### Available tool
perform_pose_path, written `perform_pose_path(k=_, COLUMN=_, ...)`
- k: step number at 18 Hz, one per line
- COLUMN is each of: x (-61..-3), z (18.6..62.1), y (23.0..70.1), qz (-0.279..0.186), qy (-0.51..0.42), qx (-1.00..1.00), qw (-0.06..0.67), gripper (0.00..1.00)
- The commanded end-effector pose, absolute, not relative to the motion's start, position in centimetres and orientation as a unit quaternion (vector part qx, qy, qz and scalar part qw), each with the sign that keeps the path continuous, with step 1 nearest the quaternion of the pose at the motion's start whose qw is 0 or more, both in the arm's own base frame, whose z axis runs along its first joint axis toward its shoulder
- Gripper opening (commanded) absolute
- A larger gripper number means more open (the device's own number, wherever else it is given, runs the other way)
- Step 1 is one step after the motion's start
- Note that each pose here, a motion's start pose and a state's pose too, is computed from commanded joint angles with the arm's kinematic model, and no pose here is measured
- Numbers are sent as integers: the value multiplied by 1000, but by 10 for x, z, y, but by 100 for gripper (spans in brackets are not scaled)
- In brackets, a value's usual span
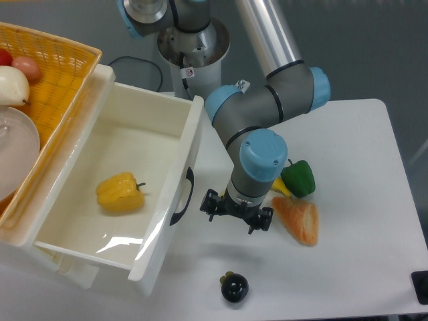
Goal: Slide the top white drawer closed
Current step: 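Move the gripper toward the front face of the open white drawer, then push the drawer front with the gripper into the cabinet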
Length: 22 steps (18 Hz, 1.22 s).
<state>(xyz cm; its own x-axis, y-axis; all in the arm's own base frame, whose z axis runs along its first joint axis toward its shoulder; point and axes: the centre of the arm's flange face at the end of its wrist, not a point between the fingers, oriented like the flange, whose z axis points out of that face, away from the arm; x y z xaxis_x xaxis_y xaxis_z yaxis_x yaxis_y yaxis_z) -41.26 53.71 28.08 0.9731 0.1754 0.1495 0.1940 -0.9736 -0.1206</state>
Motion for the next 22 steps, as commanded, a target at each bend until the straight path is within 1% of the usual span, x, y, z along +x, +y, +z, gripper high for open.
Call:
perform_pose_path(k=14, x=-402, z=284, y=543, qz=-71, qy=-85, qx=-991, qw=70, gripper=100)
perform_pose_path(k=22, x=-395, z=291, y=543, qz=-84, qy=-85, qx=-990, qw=75, gripper=100)
